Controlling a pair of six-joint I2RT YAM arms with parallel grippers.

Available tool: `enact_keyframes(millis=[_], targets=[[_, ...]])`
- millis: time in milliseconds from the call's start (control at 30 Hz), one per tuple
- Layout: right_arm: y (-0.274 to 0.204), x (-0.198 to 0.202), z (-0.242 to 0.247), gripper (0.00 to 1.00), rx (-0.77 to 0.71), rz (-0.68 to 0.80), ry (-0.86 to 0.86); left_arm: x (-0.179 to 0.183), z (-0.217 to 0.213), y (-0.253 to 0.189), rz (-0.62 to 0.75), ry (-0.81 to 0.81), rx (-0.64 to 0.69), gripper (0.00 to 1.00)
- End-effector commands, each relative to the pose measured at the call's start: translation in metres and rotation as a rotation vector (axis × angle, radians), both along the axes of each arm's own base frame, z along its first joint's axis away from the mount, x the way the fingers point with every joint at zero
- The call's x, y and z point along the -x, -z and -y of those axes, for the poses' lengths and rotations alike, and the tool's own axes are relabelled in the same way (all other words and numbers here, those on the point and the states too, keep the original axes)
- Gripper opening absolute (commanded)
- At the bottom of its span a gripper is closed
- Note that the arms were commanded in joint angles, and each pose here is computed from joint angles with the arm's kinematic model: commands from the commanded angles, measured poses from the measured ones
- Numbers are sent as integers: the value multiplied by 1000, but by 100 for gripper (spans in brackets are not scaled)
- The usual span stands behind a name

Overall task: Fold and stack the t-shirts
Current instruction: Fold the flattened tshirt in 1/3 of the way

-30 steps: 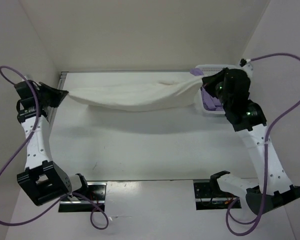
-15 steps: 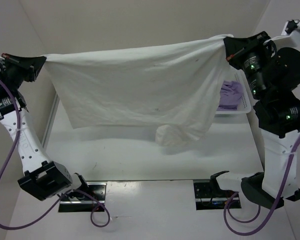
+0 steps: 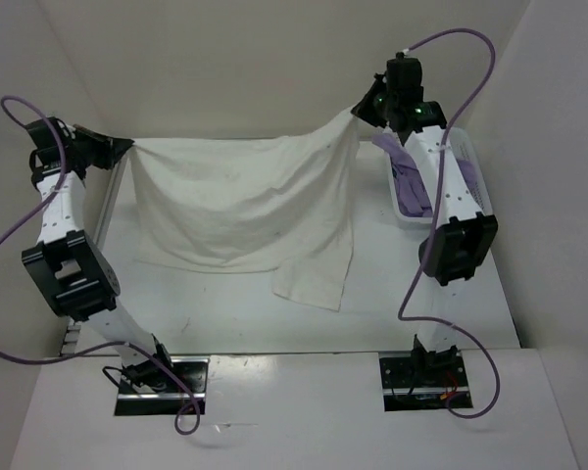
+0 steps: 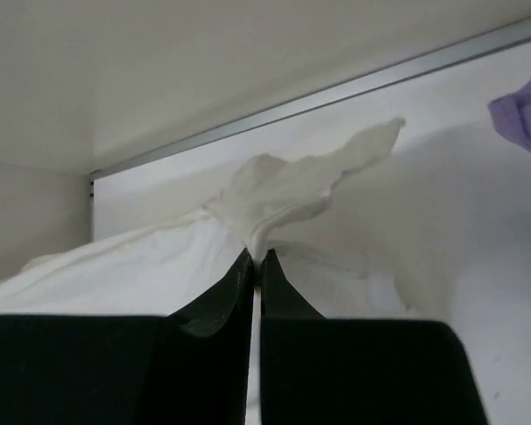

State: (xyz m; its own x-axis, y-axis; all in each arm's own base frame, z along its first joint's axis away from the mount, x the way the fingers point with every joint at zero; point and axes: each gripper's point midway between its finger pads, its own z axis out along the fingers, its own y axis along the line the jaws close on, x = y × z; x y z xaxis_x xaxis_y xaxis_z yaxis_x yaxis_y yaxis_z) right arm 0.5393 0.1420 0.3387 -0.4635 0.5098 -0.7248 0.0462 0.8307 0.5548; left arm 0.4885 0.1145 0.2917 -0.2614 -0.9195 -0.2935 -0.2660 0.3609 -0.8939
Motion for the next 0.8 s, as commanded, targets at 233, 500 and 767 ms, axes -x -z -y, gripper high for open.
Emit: enact_keyframes(millis=[233, 500, 767], targets=[[-208, 20, 17, 0, -220, 477, -35, -43, -6, -126, 273, 8, -77, 0], [-167, 38, 30, 0, -168, 376, -55, -17, -4, -139, 331, -34, -133, 0], [78, 67, 42, 0, -89, -60, -12, 7, 6, 26, 95, -26, -86, 0]])
